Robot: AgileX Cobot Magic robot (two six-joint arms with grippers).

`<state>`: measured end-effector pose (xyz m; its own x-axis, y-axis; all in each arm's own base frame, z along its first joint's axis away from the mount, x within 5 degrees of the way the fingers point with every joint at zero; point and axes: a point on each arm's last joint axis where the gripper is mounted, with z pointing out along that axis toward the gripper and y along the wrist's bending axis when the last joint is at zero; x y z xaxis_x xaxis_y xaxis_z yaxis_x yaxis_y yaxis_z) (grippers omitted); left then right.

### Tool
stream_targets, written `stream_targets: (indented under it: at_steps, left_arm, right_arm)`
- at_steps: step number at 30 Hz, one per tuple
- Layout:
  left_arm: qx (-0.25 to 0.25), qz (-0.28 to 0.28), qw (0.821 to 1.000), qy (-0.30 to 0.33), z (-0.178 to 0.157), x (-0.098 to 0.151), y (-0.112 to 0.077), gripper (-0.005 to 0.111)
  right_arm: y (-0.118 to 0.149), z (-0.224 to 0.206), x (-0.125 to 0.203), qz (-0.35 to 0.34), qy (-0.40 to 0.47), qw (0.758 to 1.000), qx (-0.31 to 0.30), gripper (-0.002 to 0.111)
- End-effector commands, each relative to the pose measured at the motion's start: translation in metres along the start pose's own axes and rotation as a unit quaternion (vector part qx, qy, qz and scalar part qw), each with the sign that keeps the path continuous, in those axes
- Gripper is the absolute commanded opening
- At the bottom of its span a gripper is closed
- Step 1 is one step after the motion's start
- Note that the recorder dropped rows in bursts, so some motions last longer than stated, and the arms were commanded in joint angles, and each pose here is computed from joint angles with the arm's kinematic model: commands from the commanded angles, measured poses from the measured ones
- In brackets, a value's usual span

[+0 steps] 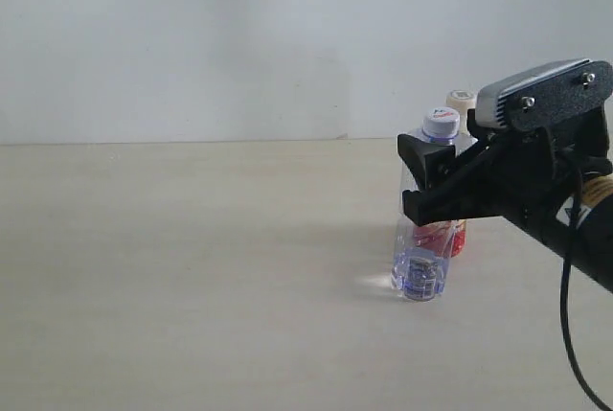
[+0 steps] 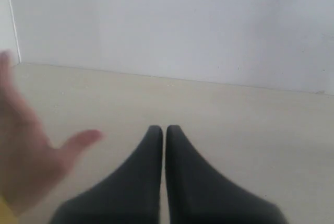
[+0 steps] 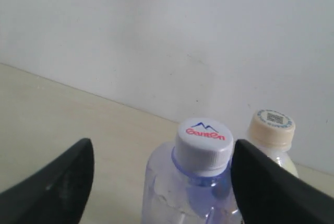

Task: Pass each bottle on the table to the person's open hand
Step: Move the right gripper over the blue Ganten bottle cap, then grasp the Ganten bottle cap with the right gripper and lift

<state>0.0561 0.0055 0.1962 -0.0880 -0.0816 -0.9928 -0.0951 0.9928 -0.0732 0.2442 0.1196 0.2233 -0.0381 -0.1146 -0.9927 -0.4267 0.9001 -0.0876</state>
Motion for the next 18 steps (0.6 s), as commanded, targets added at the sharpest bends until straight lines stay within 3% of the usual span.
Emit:
stream_targets:
  at_steps: [1,18]
  left_arm:
    - [0.000,-0.001,1.000,-0.002,0.000,-0.001,0.000,0.004]
    - [0.000,-0.001,1.000,-0.002,0.000,-0.001,0.000,0.004]
  right_arm:
    - [-0.003,0.013,-0.003,0.006,-0.014,1.000,0.013,0.069]
    - [-0.010,0.039,-0.001,0.004,0.022,0.998,0.052,0.069]
